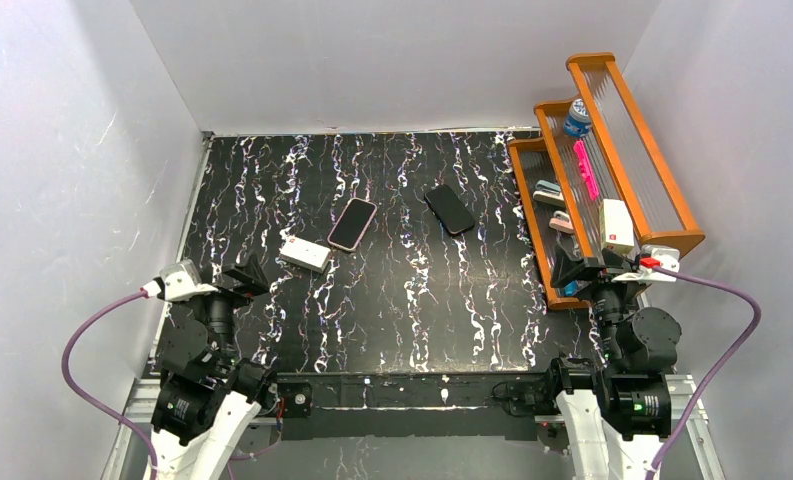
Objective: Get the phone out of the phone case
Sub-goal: Pick up the phone at the center of the board.
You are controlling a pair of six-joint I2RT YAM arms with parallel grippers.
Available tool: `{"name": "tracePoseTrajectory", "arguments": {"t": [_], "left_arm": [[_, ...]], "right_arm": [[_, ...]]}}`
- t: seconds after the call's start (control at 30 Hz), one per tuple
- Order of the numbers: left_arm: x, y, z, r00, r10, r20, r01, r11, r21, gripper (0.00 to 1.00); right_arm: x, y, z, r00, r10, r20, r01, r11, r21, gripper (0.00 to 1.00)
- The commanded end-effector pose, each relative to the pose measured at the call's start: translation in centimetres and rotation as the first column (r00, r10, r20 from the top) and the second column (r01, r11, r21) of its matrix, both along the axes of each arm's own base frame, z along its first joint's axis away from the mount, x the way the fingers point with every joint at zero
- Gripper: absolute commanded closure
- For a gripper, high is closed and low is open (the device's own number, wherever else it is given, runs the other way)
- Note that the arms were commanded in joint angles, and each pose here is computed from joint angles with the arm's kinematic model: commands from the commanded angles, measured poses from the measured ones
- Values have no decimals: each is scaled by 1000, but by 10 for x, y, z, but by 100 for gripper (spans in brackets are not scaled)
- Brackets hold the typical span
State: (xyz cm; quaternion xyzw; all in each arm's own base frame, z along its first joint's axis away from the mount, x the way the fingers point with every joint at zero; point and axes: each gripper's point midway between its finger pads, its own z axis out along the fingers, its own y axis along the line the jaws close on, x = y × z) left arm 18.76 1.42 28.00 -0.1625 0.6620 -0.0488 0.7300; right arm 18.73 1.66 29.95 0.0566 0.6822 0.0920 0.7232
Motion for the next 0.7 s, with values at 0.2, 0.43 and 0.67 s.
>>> {"name": "tracePoseTrajectory", "arguments": {"t": [0.2,0.43,0.67], "left_arm": [[19,-48,14,973,-229,6,229,973,30,2],[69,-66,-17,954,-201,-222,211,977,24,2],[137,-117,-68,750,-272,-603,387,920,66,2]], "right_arm": [[-6,1,17,997,9,80,-9,1000,-6,1],[-8,4,17,996,23,90,-23,1000,-3,1],[-11,7,19,993,40,107,-39,999,-5,1]]}}
